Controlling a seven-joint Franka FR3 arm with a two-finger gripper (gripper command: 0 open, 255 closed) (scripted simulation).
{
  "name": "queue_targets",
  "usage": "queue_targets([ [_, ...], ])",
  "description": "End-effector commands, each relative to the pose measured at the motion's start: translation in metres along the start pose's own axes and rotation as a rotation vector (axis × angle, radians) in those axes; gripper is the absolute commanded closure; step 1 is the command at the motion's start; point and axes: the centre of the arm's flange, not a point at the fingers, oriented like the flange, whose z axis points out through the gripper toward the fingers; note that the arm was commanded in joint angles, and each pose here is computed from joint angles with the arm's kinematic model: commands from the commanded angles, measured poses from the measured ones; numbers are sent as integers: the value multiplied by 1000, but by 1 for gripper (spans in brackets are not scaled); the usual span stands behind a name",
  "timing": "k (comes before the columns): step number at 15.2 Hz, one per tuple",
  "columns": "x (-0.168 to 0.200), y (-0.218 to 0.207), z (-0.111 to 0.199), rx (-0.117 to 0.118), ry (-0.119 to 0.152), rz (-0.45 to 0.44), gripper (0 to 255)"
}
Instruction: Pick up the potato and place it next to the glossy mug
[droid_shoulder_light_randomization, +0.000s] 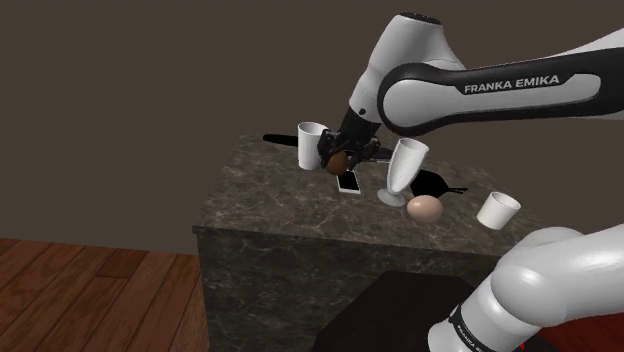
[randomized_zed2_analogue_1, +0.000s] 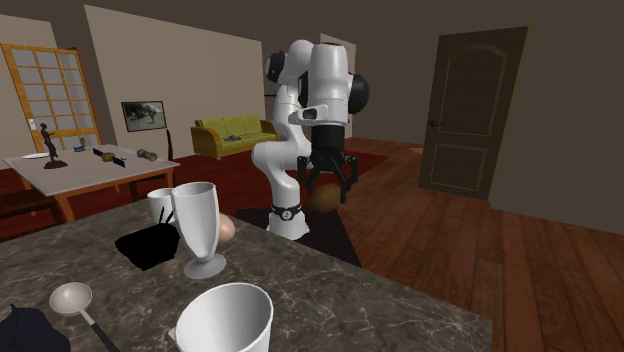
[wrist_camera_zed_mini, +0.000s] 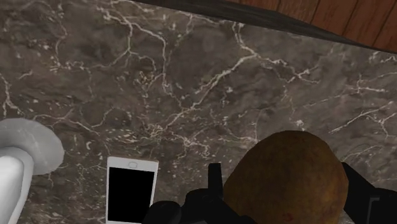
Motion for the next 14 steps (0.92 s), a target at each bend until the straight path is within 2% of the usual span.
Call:
queue_targets([
  [1, -4, 27, -4, 1, -1, -1, 255],
  [14, -38, 193, -30, 1, -1, -1, 255],
])
